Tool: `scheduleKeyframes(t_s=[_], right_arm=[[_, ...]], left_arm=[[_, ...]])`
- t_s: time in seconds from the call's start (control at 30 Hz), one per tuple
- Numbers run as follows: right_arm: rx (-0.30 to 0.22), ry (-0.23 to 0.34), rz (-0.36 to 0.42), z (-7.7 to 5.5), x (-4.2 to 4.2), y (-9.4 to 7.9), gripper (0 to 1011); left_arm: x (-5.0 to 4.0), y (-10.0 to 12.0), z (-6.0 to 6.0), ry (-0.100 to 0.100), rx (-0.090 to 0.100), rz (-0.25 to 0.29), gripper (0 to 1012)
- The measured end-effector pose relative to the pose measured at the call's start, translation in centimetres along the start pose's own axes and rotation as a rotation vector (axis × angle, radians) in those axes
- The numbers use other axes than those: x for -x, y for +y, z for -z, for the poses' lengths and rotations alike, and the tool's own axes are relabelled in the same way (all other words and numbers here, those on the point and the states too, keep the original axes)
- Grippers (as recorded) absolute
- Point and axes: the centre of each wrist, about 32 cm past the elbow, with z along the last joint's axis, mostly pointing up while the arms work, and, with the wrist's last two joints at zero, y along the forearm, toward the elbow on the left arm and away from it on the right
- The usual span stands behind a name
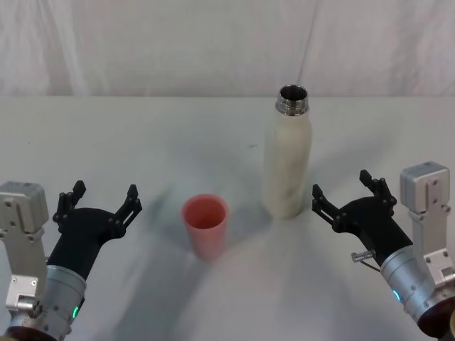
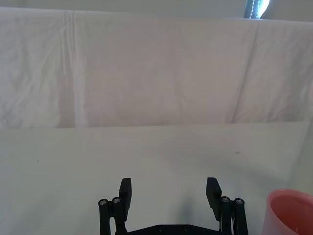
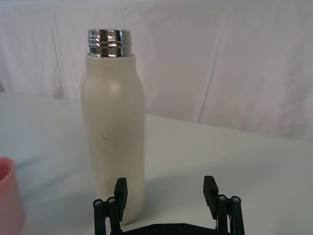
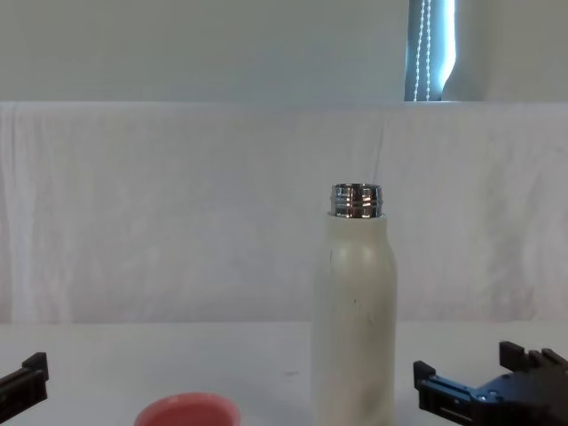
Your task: Grasp the thermos with one hand and pour water into the cup lid.
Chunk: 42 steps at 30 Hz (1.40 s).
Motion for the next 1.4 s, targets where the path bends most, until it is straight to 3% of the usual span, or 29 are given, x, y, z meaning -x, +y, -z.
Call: scheduleKeyframes(t_s=[0.43,1.4], right_arm=[[0.008,-0.052,0.068,0.7,0.69,-1.1,1000],[0.008,-0.050,0.092,1.8,1.21,-1.1,1000]], left_arm=[[0.00,0.0,0.0,0.000,0.000,0.000,1001],[0.00,0.0,0.0,0.000,0.000,0.000,1001]])
